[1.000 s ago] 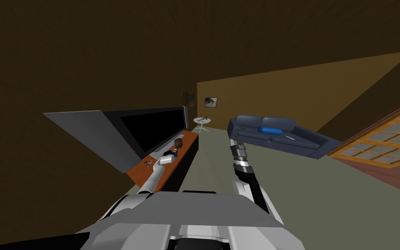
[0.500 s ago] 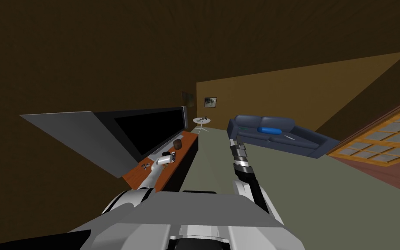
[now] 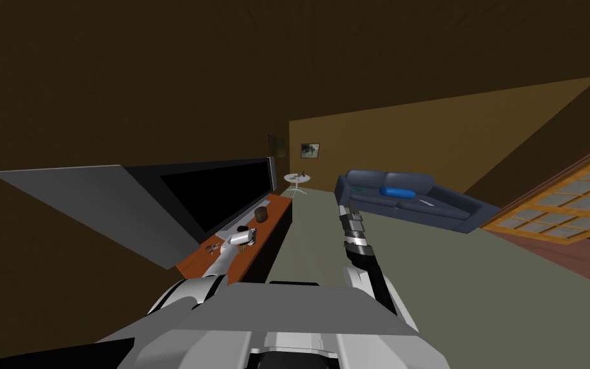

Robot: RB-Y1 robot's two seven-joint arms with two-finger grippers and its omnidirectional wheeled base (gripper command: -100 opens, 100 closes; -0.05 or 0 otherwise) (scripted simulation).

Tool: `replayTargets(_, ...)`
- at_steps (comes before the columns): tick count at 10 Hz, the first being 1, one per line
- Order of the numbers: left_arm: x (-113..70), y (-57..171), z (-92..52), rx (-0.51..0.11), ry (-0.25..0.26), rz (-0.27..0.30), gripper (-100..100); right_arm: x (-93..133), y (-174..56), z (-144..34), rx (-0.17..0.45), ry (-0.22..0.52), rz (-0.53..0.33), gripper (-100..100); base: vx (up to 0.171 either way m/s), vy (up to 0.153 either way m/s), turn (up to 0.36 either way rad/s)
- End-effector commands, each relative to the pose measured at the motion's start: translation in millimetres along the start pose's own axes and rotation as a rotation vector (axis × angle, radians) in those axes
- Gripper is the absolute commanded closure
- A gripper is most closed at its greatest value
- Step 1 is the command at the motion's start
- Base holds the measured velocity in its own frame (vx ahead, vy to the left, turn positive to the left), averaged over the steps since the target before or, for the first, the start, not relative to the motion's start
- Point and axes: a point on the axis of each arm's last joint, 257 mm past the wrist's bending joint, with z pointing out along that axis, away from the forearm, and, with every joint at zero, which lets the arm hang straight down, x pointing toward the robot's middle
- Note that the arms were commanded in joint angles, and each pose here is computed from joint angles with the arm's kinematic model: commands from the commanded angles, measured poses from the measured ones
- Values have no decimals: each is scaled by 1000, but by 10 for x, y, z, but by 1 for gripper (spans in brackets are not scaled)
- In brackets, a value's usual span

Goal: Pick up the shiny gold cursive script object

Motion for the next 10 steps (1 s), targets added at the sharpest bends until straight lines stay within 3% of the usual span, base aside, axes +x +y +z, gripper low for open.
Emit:
replayTargets(1,-112,174,27,-51,-16,-18,-100,0,0,0,0,0,0,0,46,23,-24)
replayTargets(3,-293,468,45,-132,-41,-47,-100,0,0,0,0,0,0,0,78,47,-23)
replayTargets(4,-293,468,45,-132,-41,-47,-100,0,0,0,0,0,0,0,55,48,-2)
replayTargets(5,-371,616,48,-169,-52,-59,-100,0,0,0,0,0,0,0,37,44,-10)
replayTargets(6,-503,904,43,-234,-73,-77,-100,0,0,0,0,0,0,0,71,80,-10)
replayTargets(8,-599,1160,33,-283,-88,-87,-100,-1,0,0,0,0,0,0,82,124,11)
replayTargets(9,-571,1058,35,-268,-83,-82,-100,-1,0,0,0,0,0,0,34,48,-3)
replayTargets(10,-574,1071,35,-271,-84,-84,0,0,0,0,0,0,0,0,6,10,-1)
